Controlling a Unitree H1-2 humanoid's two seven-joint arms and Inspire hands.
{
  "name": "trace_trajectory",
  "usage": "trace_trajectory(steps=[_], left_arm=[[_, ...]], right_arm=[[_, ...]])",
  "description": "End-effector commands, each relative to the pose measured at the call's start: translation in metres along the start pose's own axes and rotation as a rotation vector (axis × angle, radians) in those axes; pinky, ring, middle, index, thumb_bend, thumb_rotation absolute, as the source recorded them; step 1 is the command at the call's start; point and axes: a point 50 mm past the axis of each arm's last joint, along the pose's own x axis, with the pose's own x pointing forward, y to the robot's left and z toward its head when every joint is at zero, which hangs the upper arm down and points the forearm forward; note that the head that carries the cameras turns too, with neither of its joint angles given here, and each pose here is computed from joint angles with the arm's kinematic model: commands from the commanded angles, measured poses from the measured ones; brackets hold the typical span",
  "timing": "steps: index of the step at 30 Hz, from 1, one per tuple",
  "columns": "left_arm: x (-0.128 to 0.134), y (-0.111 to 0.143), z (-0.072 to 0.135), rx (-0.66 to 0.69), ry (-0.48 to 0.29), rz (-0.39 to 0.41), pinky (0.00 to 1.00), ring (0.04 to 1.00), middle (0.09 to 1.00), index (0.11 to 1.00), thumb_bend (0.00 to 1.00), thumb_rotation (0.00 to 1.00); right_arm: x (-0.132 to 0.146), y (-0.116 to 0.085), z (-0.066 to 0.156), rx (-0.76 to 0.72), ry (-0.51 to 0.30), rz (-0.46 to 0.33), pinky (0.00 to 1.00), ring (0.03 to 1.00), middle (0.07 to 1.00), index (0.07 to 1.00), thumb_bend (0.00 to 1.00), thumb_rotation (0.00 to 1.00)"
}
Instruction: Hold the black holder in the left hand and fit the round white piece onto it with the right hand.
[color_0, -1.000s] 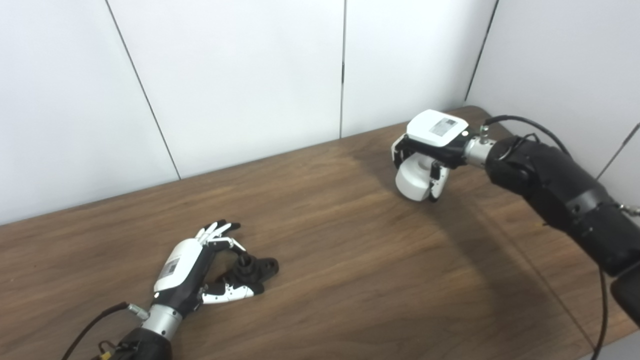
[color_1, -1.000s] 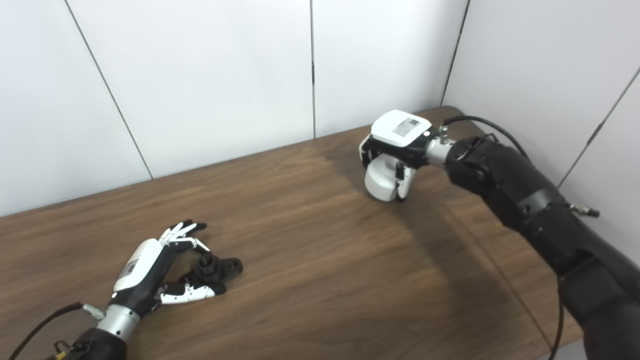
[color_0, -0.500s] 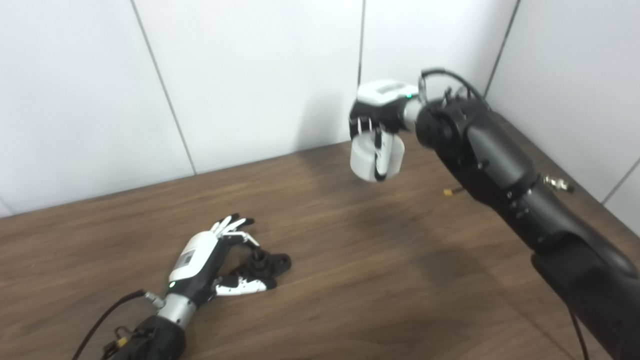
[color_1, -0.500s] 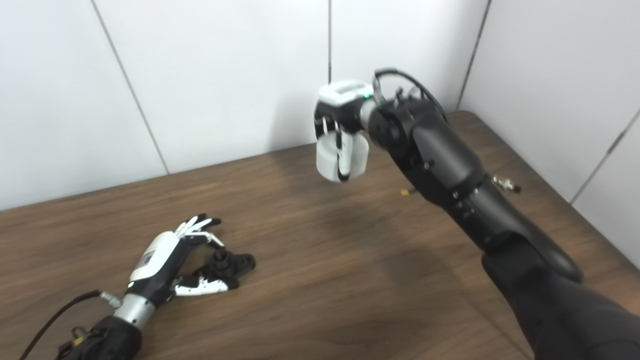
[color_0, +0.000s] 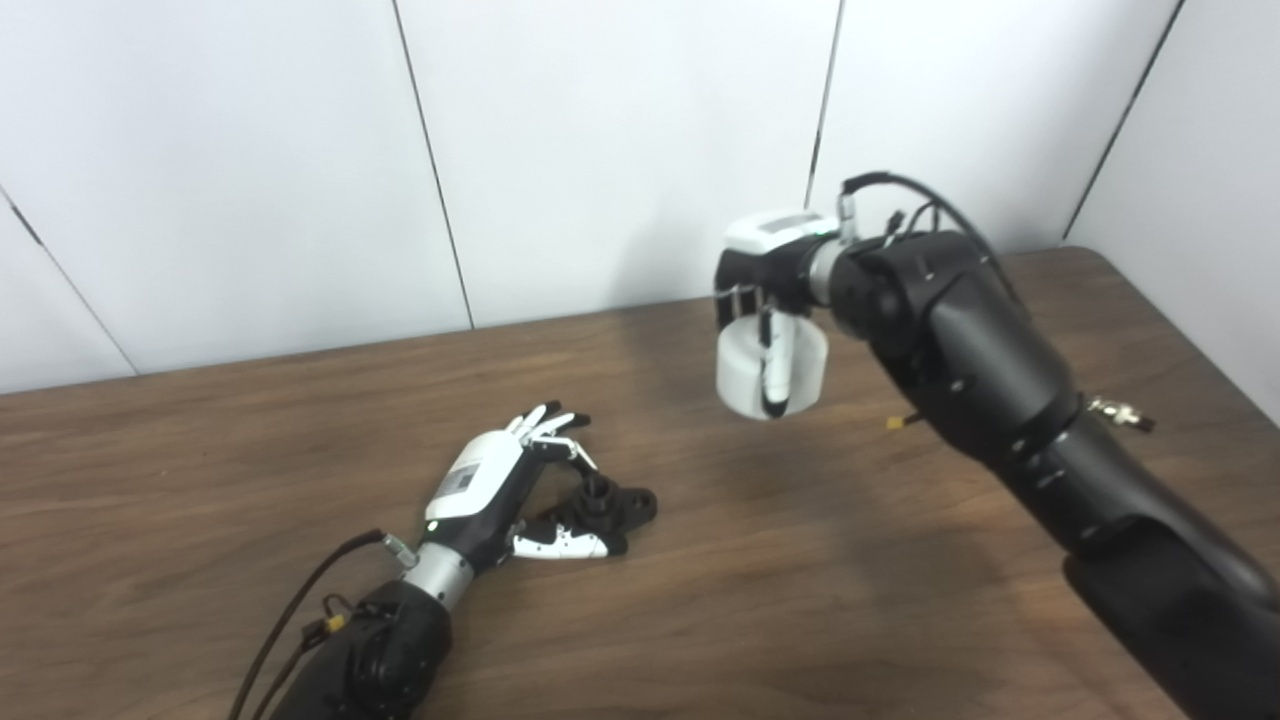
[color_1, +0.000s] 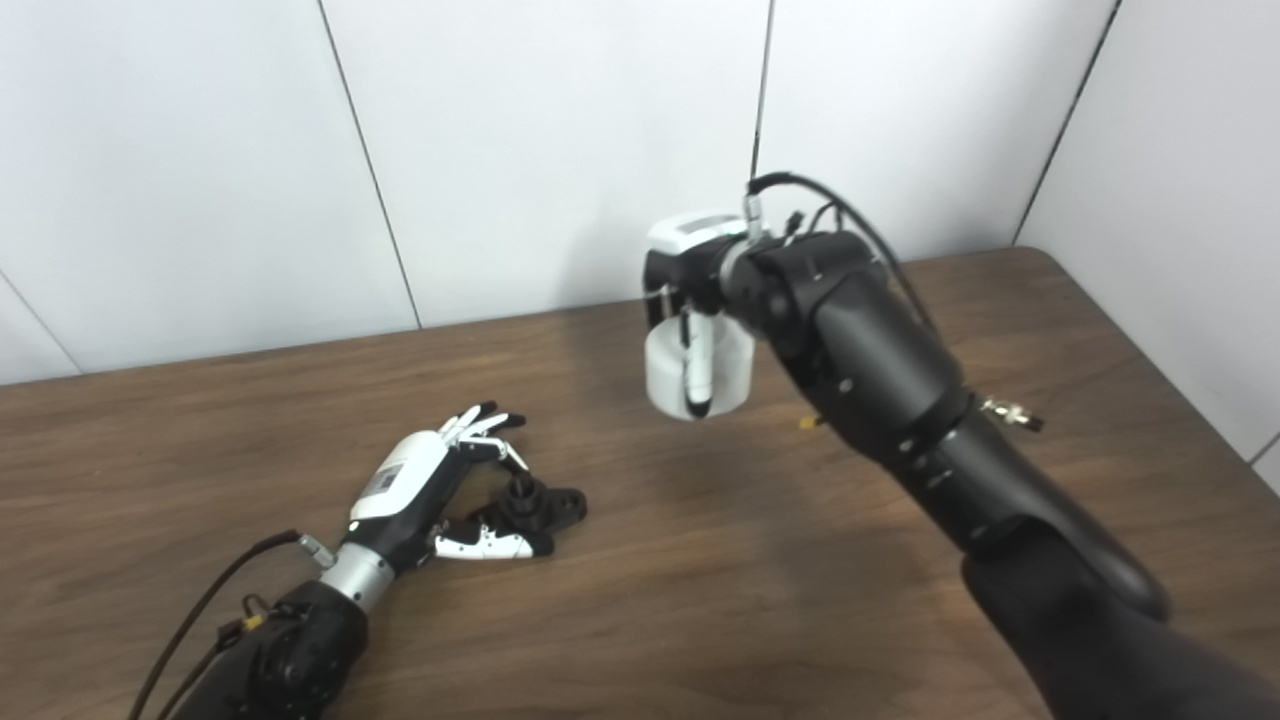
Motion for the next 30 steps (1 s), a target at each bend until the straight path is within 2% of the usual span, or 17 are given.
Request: trace_trajectory(steps=[1,4,12,16,30], left_arm=[[-0.022,-0.057,-0.010,0.005,0.121,-0.182,1.00,0.990,0.896,0.481,0.52,0.06],[-0.020,-0.057,-0.010,0.005,0.124,-0.183,1.00,0.991,0.898,0.481,0.52,0.06],[-0.017,-0.058,-0.009,-0.012,0.128,-0.184,1.00,0.997,0.891,0.481,0.52,0.06],[-0.015,-0.058,-0.008,-0.010,0.126,-0.194,1.00,1.000,0.897,0.481,0.52,0.06],[-0.012,-0.060,-0.005,-0.012,0.130,-0.199,1.00,0.996,0.894,0.481,0.52,0.06]], right_arm=[[-0.015,-0.032,0.006,0.002,-0.007,-0.113,0.36,0.429,0.512,0.489,0.52,0.00],[-0.017,-0.027,0.012,0.009,-0.033,-0.126,0.40,0.447,0.530,0.471,0.52,0.00],[-0.023,-0.008,0.027,0.032,-0.085,-0.223,0.31,0.404,0.510,0.479,0.52,0.00],[-0.026,-0.001,0.032,0.021,-0.111,-0.264,0.29,0.377,0.485,0.518,0.52,0.00],[-0.030,-0.003,0.041,0.041,-0.145,-0.304,0.30,0.378,0.499,0.499,0.52,0.00]])
